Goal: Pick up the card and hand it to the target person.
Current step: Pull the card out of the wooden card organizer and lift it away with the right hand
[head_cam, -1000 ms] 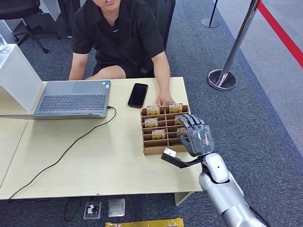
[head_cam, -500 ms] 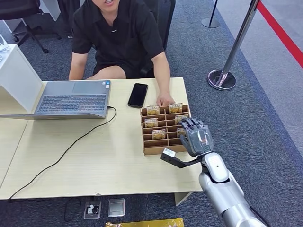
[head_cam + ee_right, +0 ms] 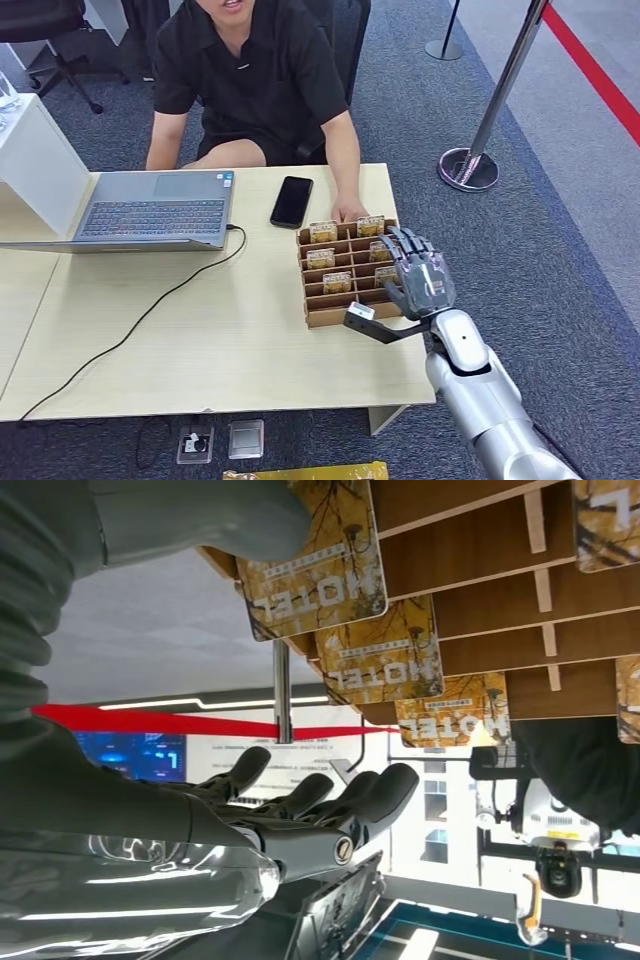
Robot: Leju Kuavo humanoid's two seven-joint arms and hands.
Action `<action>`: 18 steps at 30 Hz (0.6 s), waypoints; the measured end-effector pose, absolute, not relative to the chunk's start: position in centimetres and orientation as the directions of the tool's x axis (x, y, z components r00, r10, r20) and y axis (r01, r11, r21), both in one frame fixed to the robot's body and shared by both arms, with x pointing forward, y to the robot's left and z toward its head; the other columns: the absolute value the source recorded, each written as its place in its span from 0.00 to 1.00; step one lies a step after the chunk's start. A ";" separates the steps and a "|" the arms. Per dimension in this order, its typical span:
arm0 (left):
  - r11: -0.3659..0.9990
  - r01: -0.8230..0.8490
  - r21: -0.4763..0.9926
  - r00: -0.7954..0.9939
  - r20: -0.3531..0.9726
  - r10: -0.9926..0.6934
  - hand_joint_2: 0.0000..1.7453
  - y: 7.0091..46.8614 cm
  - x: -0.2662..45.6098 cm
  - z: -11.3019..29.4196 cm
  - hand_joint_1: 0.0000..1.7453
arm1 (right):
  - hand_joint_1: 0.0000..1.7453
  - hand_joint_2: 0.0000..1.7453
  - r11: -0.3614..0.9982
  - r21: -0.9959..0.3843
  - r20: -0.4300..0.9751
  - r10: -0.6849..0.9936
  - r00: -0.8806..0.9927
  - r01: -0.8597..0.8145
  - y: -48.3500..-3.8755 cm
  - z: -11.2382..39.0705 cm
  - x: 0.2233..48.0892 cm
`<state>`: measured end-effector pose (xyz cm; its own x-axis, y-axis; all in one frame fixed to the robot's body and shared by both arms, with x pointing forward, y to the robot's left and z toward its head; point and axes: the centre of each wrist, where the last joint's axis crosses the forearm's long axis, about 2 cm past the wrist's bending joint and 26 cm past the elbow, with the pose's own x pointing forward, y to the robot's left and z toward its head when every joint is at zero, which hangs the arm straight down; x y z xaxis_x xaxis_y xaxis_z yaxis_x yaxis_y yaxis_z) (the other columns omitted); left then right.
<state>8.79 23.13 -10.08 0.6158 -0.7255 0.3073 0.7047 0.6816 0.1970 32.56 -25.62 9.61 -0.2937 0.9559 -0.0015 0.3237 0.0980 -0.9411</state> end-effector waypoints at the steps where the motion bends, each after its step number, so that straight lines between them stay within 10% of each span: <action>1: 0.682 0.705 0.197 0.616 0.308 -0.725 0.00 23.1 8.8 -10.1 0.00 | 0.24 1.00 0.094 -0.942 -0.005 0.956 -0.293 0.323 -25.7 9.7 32.6; 12: 0.681 0.706 0.193 0.615 0.310 -0.725 0.00 23.1 8.8 -10.1 0.00 | 0.65 1.00 0.058 -0.955 -0.029 0.957 -0.288 0.291 -26.0 10.0 32.6; 18: 0.681 0.706 0.191 0.615 0.310 -0.725 0.00 23.1 8.8 -10.1 0.00 | 0.60 1.00 0.050 -0.959 -0.034 0.957 -0.287 0.280 -26.2 10.0 32.5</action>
